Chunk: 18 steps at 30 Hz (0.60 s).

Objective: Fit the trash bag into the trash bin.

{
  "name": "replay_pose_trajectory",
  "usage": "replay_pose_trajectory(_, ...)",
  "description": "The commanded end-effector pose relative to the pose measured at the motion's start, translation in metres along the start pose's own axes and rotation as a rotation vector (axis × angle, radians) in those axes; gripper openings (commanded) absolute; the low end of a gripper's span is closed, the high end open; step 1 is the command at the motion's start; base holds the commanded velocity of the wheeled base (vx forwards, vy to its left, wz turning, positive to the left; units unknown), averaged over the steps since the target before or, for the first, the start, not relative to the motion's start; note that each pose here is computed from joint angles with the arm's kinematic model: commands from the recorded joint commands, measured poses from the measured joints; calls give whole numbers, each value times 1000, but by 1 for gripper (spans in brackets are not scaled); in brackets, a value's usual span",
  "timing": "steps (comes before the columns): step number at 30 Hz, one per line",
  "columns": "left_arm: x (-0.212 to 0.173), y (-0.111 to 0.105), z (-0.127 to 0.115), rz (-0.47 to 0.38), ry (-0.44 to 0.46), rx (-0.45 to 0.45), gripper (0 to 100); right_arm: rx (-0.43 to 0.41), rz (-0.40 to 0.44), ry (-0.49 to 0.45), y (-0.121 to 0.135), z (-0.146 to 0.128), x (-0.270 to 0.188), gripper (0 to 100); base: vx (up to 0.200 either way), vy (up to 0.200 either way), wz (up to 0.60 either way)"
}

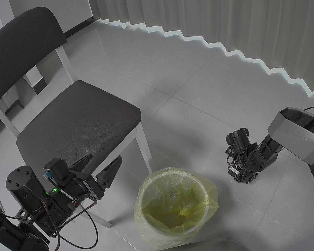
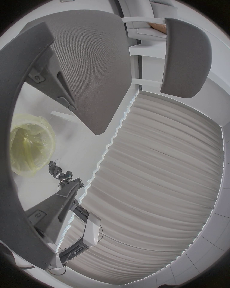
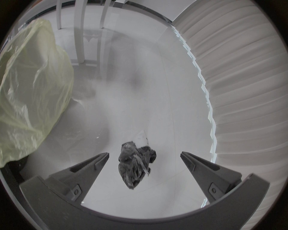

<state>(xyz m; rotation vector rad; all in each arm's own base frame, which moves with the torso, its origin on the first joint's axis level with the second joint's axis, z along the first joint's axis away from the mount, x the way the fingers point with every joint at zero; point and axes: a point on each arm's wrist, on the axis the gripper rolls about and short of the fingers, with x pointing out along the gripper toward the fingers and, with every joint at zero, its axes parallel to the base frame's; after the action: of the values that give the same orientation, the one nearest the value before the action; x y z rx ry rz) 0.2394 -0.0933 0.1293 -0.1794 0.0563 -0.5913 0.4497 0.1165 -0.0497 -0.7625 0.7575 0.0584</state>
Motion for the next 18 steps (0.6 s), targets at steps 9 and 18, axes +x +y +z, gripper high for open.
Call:
replay_pose_trajectory(9, -4, -1, -8, 3, 1, -4, 100, 79, 58, 38, 3, 8, 14, 100, 0, 0, 0)
replay_pose_trajectory(18, -5, 0, -11, 3, 4, -5, 100, 83, 18, 145, -5, 1, 16, 100, 0, 0, 0)
